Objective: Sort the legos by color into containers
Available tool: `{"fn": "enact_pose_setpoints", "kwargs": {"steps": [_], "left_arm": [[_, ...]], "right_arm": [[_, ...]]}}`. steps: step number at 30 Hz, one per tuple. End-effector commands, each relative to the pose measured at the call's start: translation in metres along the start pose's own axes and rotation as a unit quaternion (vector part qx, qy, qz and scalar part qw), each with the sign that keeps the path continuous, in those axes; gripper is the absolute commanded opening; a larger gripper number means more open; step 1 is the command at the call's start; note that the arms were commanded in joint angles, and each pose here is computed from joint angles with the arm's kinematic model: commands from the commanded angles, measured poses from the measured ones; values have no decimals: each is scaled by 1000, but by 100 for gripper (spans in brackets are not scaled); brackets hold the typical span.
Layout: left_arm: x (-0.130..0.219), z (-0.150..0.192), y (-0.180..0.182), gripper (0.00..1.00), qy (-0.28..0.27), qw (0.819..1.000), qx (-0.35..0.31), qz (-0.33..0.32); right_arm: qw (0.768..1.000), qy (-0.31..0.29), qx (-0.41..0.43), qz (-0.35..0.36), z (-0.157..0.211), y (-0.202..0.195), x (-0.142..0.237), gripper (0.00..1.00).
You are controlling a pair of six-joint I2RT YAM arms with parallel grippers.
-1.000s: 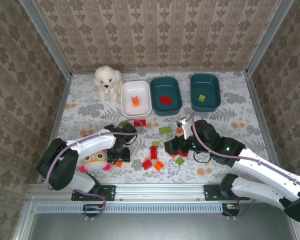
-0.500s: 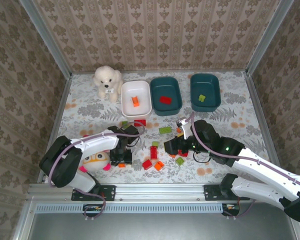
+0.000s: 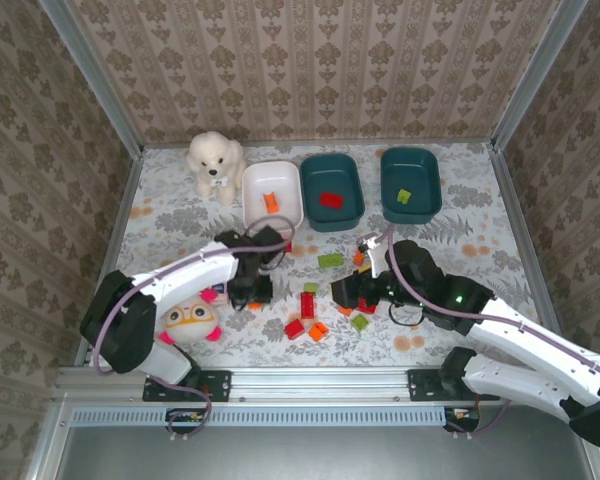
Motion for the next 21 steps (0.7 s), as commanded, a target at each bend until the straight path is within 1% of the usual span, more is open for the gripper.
{"fn": "enact_pose_setpoints", "kwargs": {"steps": [1,5,8,11,12,16,21], "left_arm": [[33,-42,-10,32,-44,999,1,25],[43,-107,-31,32,-70,996,-5,46],[42,-153,-47,32,-88,995,-11,47],[35,-188,-59,31,-89,995,-9,47],[28,-198,-62,30,-85,996,-8,40],[7,-220,-69,29,-67,997,-2,26],[-10,-219,-69,29,-49,999,10,11]], "right_arm": [[996,-55,-29,65,-21,-17,18,84],[989,-93,-74,93,-35,-33,23,86],[986,-99,-91,102,-42,-39,25,86],[985,-93,-93,111,-46,-42,26,86],[985,-93,-93,113,-48,-43,27,86],[984,-92,-94,121,-47,-46,30,86],[983,-89,-100,129,-46,-53,29,86]]}}
Point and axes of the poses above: each hand's point on the last joint's axis, 136 mm out from that joint toward the fingers, its own x axis back along the fingers, its own y axis along the line the jaws close on, z = x × y, the point moved 6 cm from there along x, back along the fingers, and after that the axes turned 8 degrees about x, right-handed, at the moved point
